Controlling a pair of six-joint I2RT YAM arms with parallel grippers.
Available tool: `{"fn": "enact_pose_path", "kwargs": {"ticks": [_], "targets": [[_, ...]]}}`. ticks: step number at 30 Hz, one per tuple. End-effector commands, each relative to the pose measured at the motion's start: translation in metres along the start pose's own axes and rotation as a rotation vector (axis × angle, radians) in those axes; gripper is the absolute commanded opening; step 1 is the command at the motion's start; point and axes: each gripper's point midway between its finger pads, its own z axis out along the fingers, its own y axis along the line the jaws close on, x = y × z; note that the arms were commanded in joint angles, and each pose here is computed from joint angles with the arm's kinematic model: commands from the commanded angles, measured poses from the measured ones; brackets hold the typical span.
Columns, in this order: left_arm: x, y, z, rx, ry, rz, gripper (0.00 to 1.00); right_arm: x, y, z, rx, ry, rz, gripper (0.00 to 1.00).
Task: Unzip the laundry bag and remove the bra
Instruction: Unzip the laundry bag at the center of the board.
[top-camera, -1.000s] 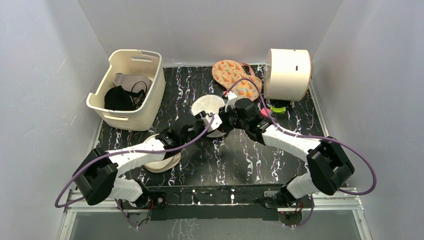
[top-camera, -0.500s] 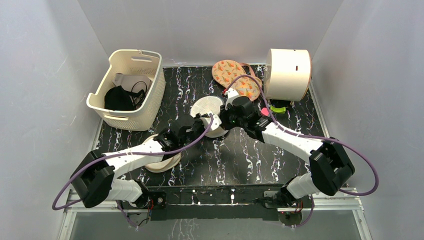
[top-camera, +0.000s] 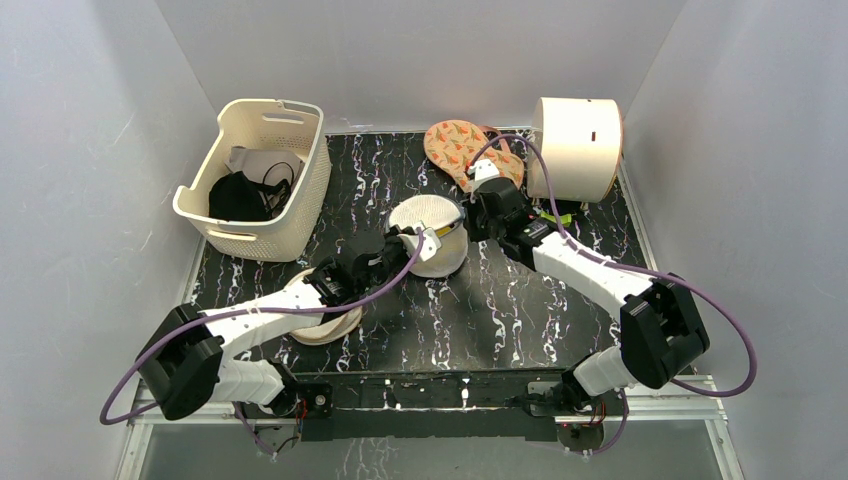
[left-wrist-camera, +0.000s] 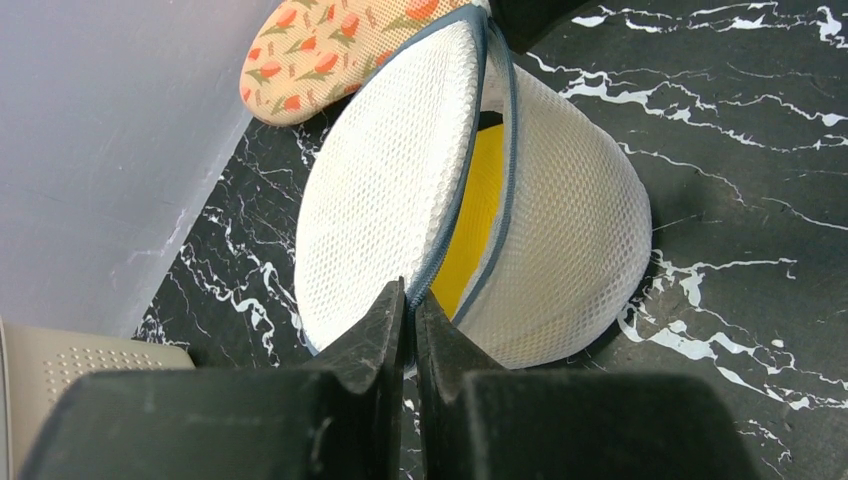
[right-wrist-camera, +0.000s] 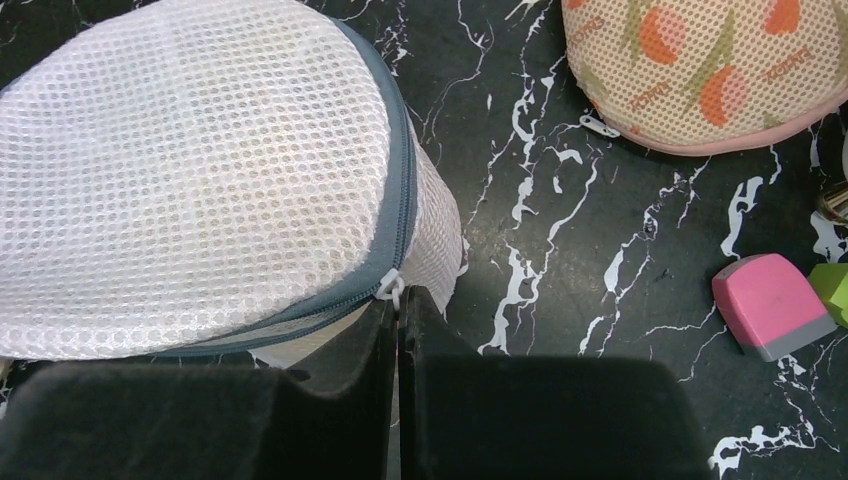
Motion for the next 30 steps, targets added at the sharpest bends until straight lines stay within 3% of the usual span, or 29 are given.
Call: {"fn": "enact_pose_path", "kwargs": {"ticks": [1,7,12,15,24,28,30], "targets": [[-0.010,0.016,-0.007,-0.061,-0.023,-0.002,0.00,-0.031,0.005,-0.010,-0.045,-0.060,0.008,0.00],[-0.011,0.010,-0.004,-0.029,-0.017,-0.012,0.22,-0.034,0.054,-0.027,-0.305,-0.083,0.101,0.00],[-0.012,-0.002,-0.002,0.013,-0.015,-0.006,0.41,-0.035,0.081,-0.032,-0.385,-0.068,0.120,0.00],[-0.013,-0.006,-0.002,0.028,-0.019,0.001,0.47,-0.036,0.093,-0.034,-0.415,-0.071,0.119,0.00],[-0.013,-0.007,-0.001,0.023,-0.013,0.007,0.46,-0.031,0.118,-0.040,-0.458,-0.049,0.093,0.00],[-0.013,-0.009,0.000,0.030,-0.007,0.008,0.34,-0.033,0.117,-0.045,-0.454,-0.057,0.094,0.00],[-0.011,-0.009,0.000,0.032,-0.001,0.009,0.22,-0.034,0.116,-0.048,-0.447,-0.066,0.093,0.00]]}}
